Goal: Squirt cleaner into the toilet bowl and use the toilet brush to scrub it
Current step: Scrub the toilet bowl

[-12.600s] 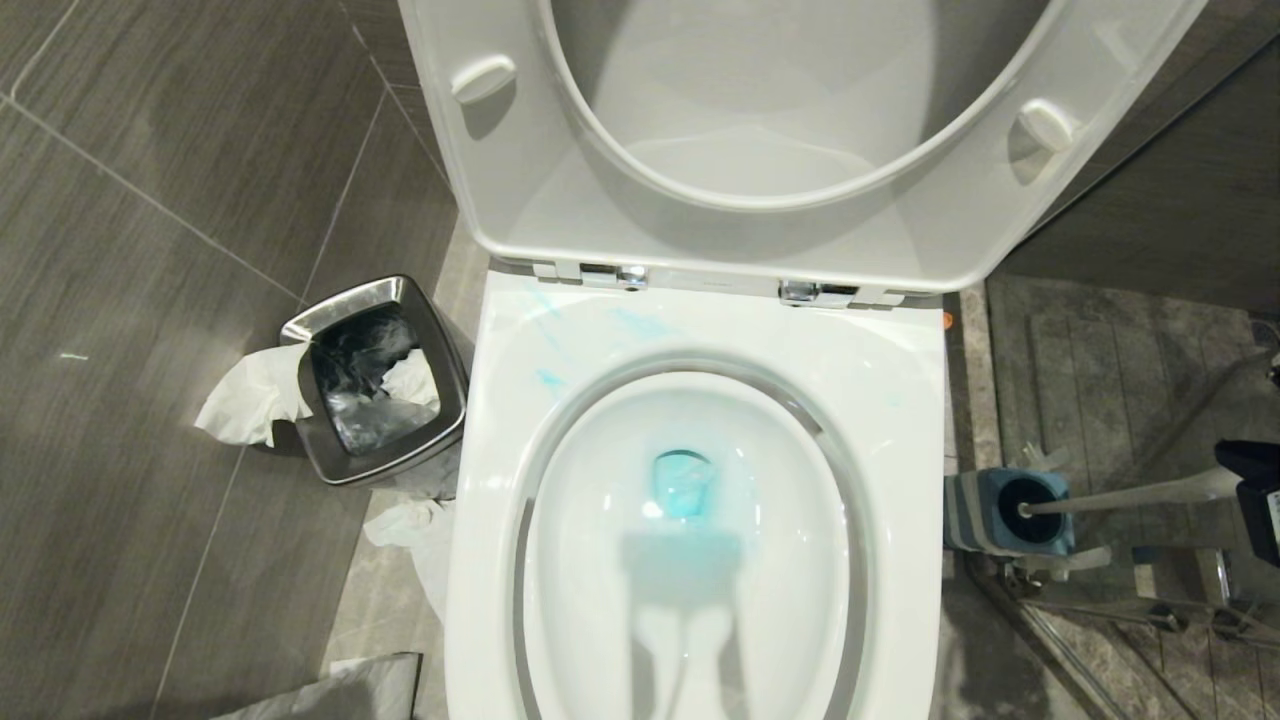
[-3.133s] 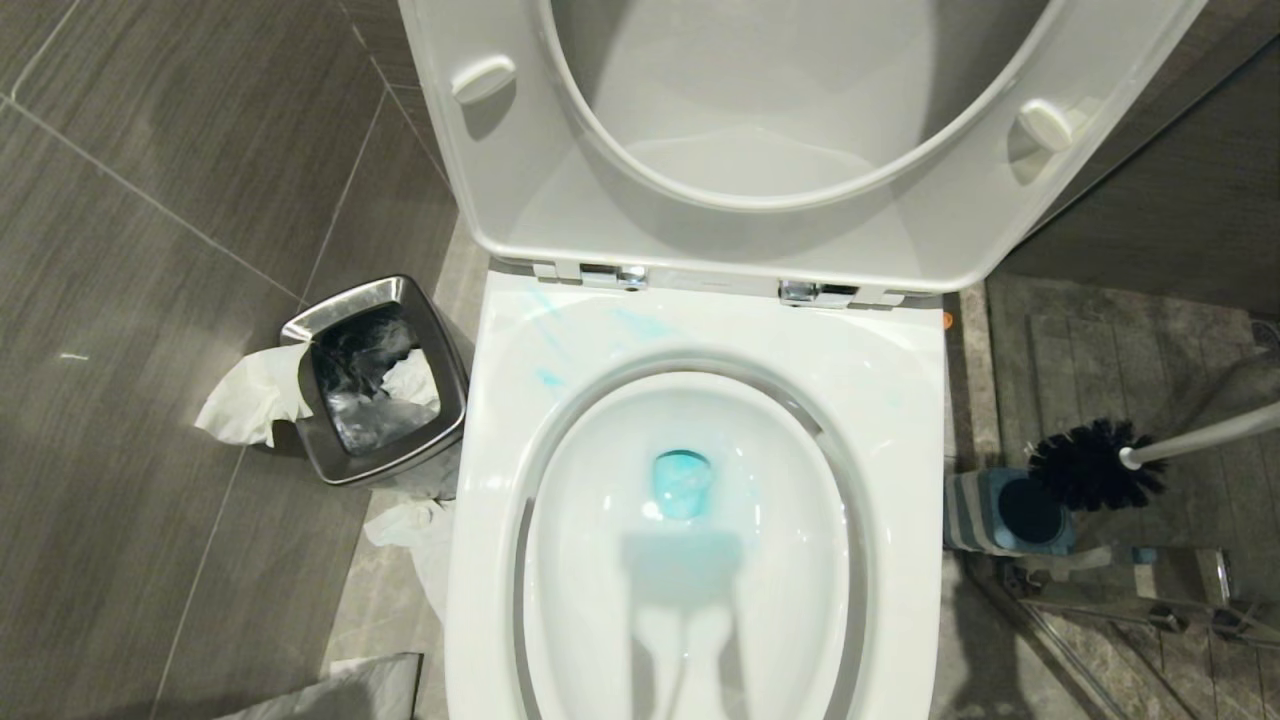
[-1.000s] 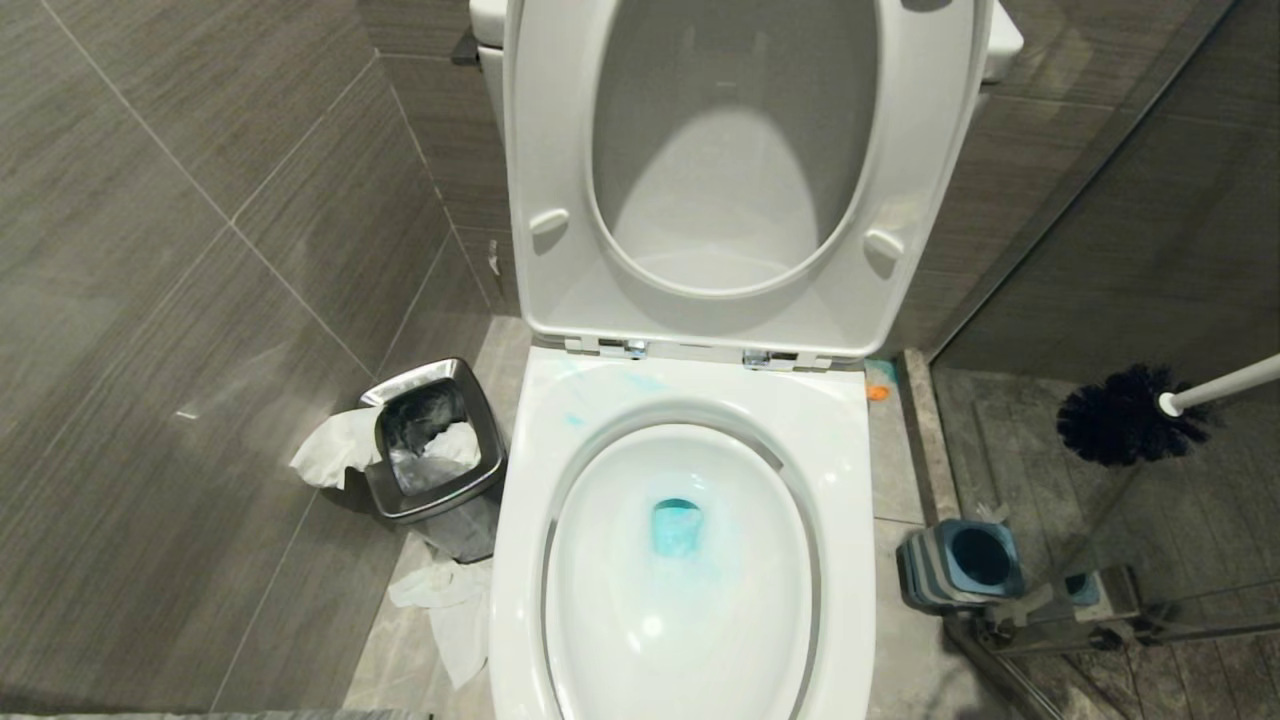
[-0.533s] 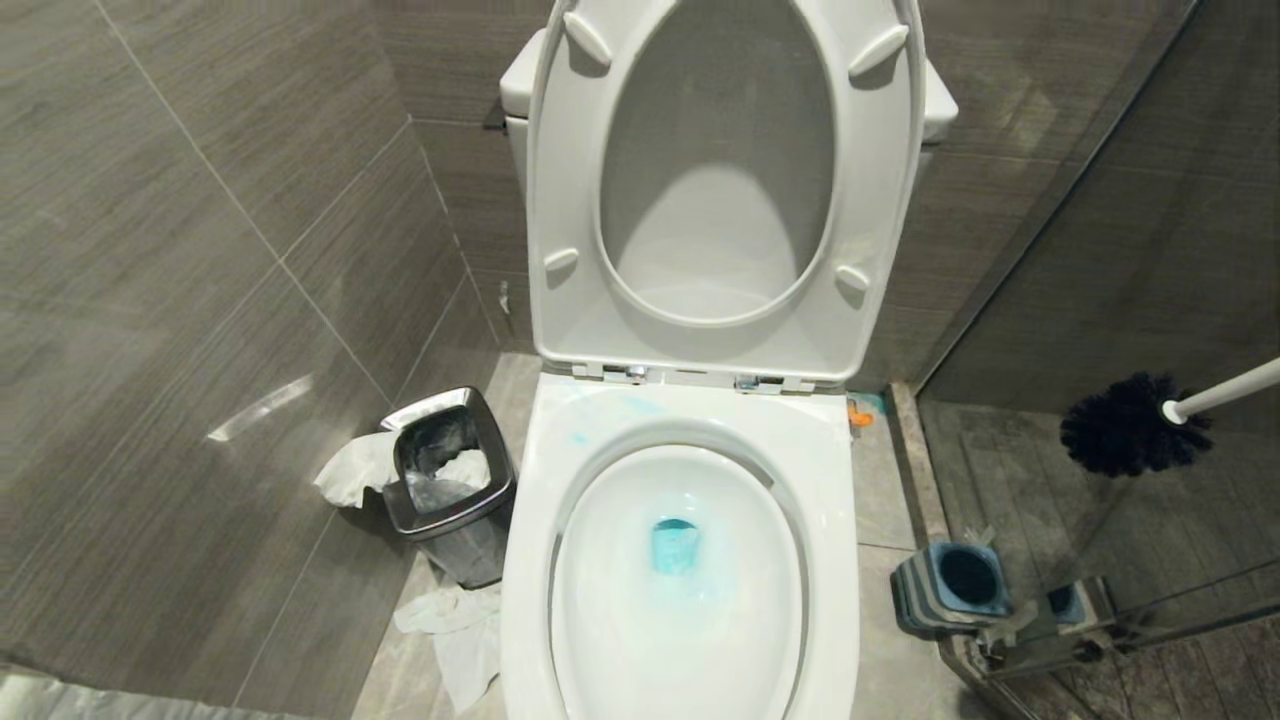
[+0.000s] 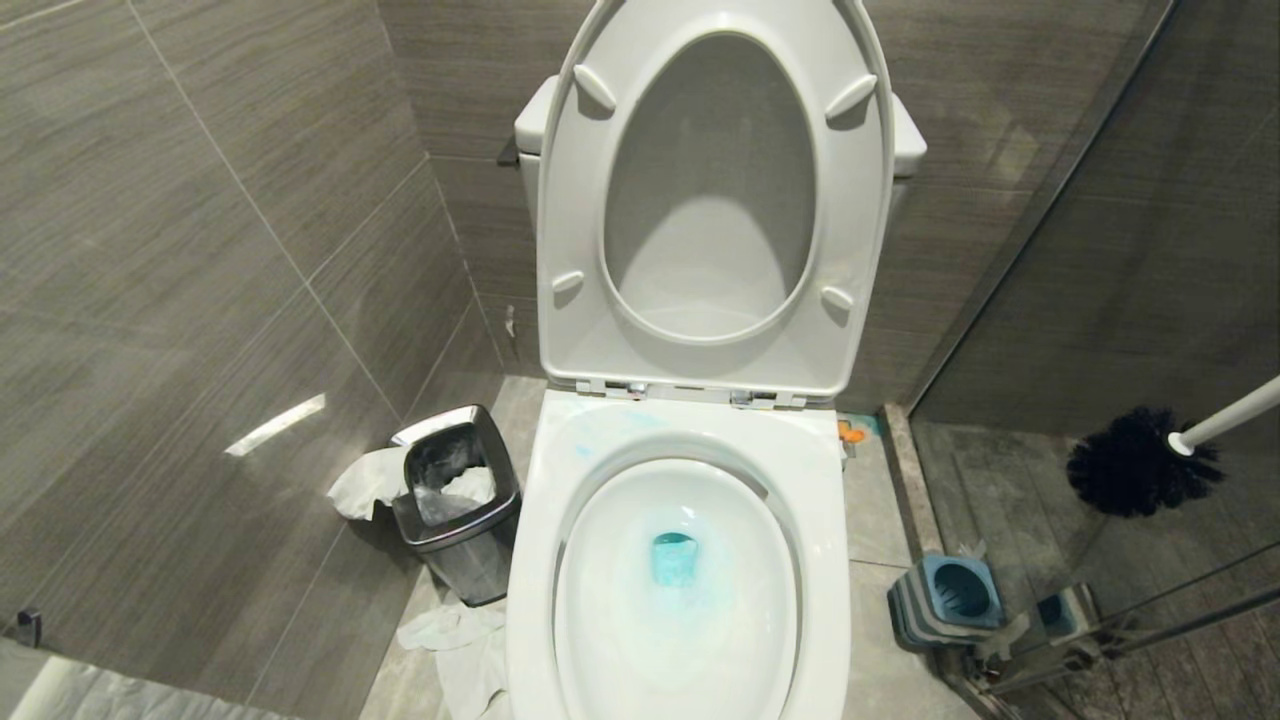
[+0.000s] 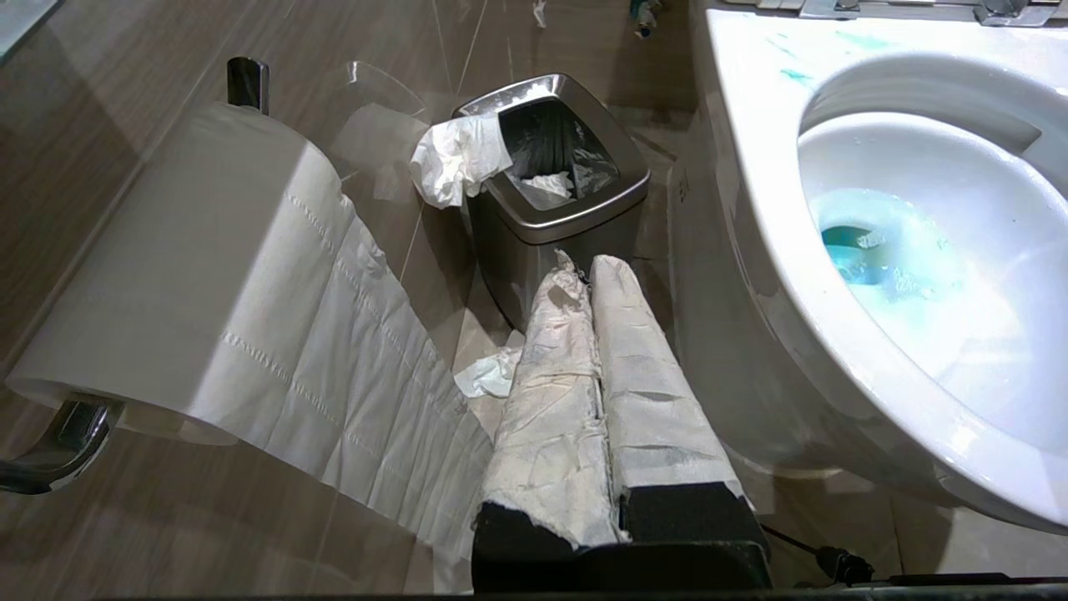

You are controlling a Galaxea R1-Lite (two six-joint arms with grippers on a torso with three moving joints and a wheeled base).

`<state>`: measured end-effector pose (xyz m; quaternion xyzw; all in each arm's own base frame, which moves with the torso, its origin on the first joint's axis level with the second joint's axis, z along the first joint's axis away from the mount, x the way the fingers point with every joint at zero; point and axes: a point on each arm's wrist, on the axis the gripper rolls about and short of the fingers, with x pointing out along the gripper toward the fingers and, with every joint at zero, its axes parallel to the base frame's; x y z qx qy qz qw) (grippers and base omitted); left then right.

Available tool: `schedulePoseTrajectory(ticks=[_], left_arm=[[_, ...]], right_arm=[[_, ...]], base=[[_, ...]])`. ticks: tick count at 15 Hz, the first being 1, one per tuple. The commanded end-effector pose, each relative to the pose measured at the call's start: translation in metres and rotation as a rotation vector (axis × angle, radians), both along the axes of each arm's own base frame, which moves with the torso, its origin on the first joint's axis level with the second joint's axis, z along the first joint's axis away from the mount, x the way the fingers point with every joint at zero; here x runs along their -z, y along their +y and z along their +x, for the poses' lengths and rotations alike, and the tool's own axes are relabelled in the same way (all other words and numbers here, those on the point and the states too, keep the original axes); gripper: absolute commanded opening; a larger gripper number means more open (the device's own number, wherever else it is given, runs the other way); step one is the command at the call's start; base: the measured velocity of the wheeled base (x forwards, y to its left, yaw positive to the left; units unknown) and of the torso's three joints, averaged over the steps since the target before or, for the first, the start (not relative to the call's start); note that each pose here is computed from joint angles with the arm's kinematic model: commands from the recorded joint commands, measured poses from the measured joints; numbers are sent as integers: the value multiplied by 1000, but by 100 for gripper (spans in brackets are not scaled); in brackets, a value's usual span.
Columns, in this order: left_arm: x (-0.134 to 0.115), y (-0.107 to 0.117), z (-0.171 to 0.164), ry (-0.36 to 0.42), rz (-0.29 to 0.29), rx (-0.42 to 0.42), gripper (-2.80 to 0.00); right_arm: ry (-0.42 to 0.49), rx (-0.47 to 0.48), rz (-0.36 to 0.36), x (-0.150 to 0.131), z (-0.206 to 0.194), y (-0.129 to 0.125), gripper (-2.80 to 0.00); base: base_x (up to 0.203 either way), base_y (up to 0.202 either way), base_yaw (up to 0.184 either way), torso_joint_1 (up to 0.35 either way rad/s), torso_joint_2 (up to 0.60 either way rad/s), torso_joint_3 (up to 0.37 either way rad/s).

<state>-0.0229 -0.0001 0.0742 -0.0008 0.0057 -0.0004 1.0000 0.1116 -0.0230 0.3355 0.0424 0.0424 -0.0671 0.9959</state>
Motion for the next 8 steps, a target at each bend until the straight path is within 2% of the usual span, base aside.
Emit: schedulePoseTrajectory(ticks=[1, 4, 8], left_arm=[[0, 0, 0, 1, 0, -1, -280], [0, 0, 0, 1, 0, -1, -280], [0, 0, 0, 1, 0, 0, -280]], right_arm=[[31, -27, 4, 2, 15, 2, -280], [61, -55, -19, -2, 41, 26, -280], [105, -102, -50, -4, 90, 91, -280]], base=[[0, 0, 0, 0, 0, 0], [0, 0, 0, 0, 0, 0], [0, 0, 0, 0, 0, 0]])
